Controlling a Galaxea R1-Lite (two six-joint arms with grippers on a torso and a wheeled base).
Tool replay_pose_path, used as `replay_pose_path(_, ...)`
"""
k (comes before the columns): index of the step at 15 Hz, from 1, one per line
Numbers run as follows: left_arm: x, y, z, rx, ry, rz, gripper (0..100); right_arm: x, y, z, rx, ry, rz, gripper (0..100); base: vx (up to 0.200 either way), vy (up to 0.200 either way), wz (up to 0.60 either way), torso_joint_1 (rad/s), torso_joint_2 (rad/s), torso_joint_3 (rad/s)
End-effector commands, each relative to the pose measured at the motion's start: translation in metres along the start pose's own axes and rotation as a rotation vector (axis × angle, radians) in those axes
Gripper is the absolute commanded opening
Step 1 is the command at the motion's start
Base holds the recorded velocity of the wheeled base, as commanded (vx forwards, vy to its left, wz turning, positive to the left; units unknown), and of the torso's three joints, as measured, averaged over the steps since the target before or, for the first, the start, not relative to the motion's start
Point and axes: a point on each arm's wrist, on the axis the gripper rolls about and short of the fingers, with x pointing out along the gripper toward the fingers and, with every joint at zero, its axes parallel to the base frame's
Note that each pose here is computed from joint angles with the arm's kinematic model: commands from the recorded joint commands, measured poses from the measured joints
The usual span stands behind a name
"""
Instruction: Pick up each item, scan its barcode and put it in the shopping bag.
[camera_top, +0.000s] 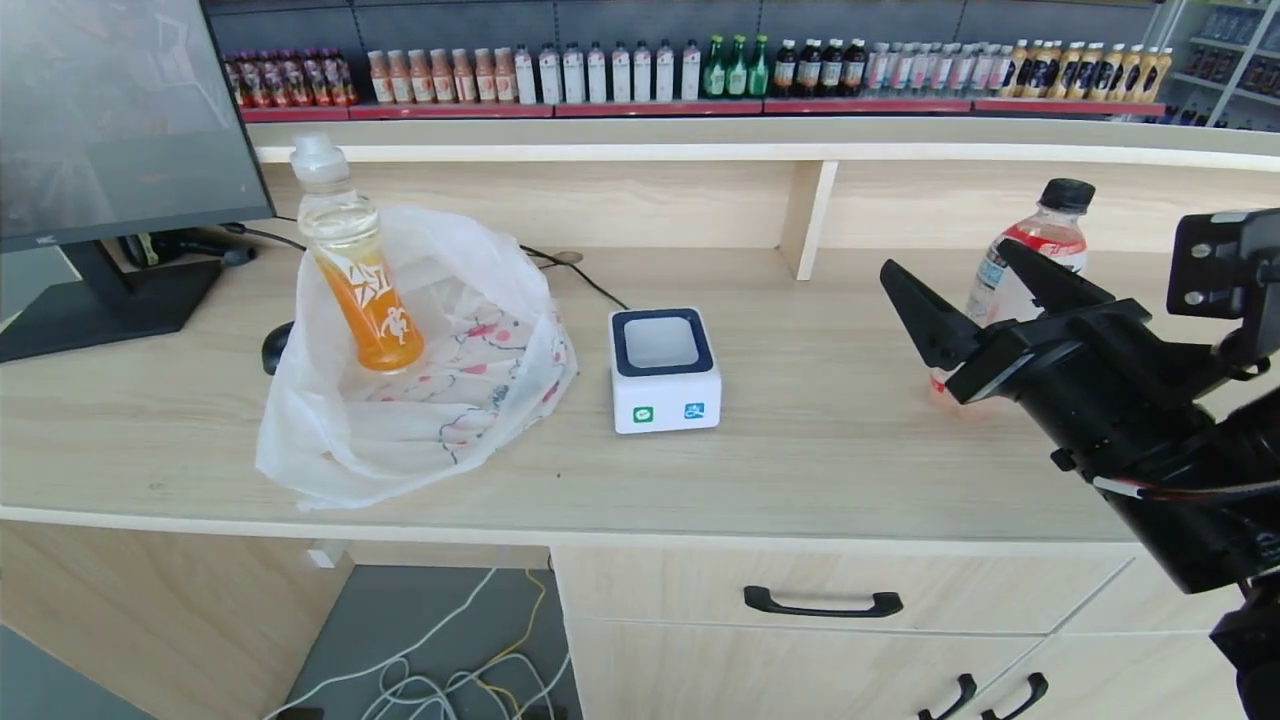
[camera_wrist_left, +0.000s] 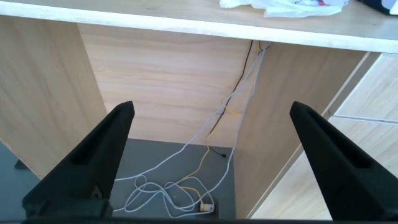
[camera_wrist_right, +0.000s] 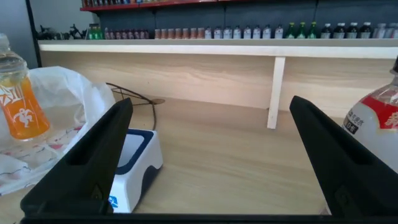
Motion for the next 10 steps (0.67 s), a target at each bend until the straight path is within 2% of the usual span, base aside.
replay_pose_path(1,0.0,0.0,0.0001,0.0,-0.001,0.0,100,-0.0043,-0.0003,0.0053,0.0,-0.012,0.001,100,0.0,-0.2,0.0,0.002,0.0,0.002)
replay_pose_path(8,0.0,0.0,-0.0001,0.0,0.0,0.0,100,-0.0057,0.002,0.0024,-0.014,0.001,0.006,100,0.0,-0.2,0.0,0.002,0.0,0.004)
replay_pose_path(10,0.0,0.0,0.0001,0.0,-0.001,0.0,100,-0.0076,0.0009,-0.0003,-0.012,0.015,0.004,100,0.0,0.0,0.0,0.0,0.0,0.0)
